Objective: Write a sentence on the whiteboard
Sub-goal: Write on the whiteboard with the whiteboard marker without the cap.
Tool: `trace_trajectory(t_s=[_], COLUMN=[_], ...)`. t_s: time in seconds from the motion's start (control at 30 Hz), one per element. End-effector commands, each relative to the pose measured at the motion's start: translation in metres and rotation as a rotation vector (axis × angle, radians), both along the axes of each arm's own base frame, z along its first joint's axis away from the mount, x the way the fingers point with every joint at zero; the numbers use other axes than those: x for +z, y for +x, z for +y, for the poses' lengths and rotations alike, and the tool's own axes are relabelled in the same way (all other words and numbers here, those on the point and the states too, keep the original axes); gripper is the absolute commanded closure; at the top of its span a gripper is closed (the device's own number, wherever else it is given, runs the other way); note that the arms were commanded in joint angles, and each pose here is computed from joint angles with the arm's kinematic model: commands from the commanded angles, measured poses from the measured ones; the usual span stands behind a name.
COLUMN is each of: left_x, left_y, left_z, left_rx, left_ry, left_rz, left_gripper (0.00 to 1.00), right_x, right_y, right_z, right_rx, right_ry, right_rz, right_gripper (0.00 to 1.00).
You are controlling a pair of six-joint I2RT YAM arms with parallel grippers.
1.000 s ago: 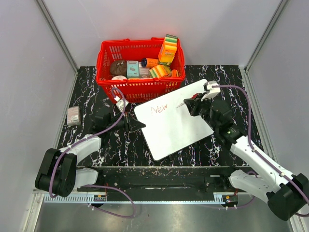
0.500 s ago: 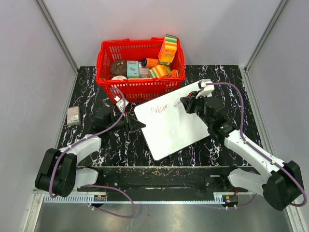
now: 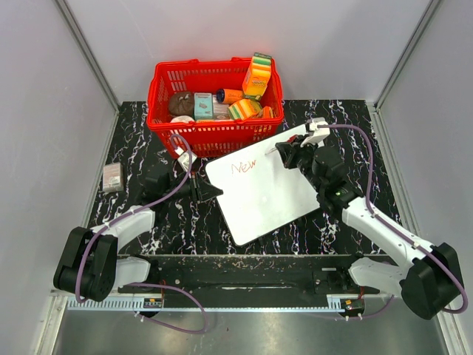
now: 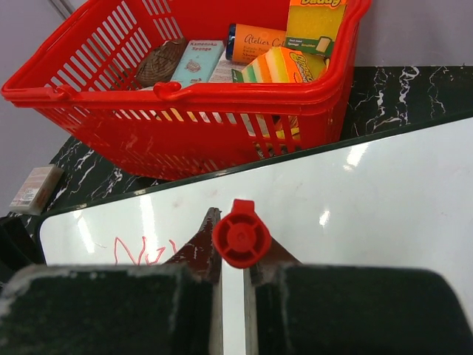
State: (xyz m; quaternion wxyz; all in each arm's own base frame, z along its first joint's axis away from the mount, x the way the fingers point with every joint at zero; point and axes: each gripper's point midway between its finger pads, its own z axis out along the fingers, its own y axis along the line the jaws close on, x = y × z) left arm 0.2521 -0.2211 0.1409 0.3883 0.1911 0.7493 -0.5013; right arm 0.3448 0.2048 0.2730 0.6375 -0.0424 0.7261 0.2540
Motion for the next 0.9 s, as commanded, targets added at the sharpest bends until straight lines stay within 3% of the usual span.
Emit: trace_trajectory(t_s=[0.0, 0.87], left_x=[-0.023, -0.023], left_y=[-0.004, -0.003], left_z=[-0.001, -0.002], left_rx=[-0.049, -0.049], left_ry=[0.099, 0.1], left_rz=[-0.07, -0.073], left_gripper=[1.0, 1.0], right_x=[0.03, -0.007], right_y=[0.012, -0.001], right_z=[0.001, 0.008], right_rx=[-0.028, 0.035], right_ry=[0.053, 0.039], right_rz=[-0.073, 0.022], right_gripper=[1.0, 1.0])
